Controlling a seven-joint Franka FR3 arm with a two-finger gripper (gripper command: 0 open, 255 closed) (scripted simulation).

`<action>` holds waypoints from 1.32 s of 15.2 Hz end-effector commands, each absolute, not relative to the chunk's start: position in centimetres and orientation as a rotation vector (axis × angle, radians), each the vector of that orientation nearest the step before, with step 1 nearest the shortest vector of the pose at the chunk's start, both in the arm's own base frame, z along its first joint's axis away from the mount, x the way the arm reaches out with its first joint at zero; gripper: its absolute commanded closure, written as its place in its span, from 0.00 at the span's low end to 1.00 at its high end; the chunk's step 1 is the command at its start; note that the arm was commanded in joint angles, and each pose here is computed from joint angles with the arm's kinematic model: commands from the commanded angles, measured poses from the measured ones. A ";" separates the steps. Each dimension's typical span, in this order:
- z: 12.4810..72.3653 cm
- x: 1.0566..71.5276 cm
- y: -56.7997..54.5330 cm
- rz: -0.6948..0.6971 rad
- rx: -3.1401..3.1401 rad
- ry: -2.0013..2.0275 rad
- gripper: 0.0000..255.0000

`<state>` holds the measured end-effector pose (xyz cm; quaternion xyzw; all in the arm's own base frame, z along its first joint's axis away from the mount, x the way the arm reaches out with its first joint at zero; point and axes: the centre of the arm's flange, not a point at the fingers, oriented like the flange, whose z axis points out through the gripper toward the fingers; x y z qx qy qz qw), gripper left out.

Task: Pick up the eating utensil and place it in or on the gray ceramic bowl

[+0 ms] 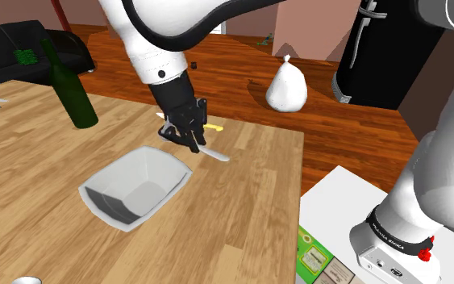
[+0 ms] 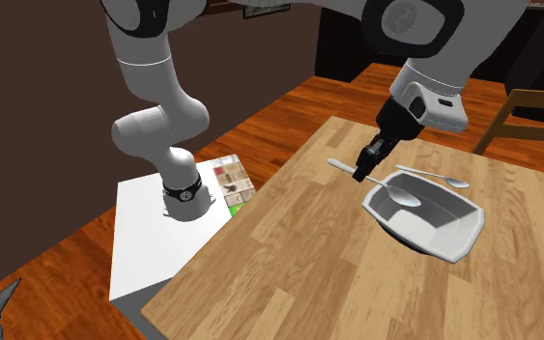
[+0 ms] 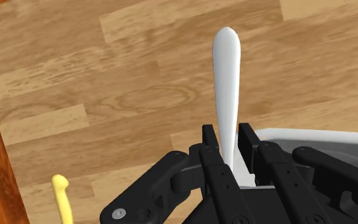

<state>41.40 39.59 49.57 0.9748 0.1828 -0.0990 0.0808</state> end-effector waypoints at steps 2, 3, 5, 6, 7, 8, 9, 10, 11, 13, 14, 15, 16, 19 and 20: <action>49.7 43.1 43.2 -0.296 2.916 0.543 1.00; 49.8 43.7 44.4 -0.296 2.916 0.543 1.00; 49.9 44.9 46.8 -0.296 2.916 0.543 1.00; 50.0 45.5 47.9 -0.296 2.916 0.543 1.00; 50.1 46.1 49.1 -0.296 2.916 0.543 1.00; 50.1 46.6 50.3 -0.296 2.916 0.543 1.00; 50.2 47.2 51.5 -0.296 2.916 0.543 1.00; 50.3 47.7 52.4 -0.296 2.916 0.543 1.00; 49.7 47.7 52.4 -0.296 2.916 0.543 1.00; 48.7 47.7 52.4 -0.296 2.916 0.543 1.00; 48.2 47.7 52.4 -0.296 2.916 0.543 1.00; 47.6 47.7 52.4 -0.296 2.916 0.543 1.00; 47.1 47.7 52.4 -0.296 2.916 0.543 1.00; 45.5 47.7 52.4 -0.296 2.916 0.543 1.00; 45.0 47.7 52.4 -0.296 2.916 0.543 1.00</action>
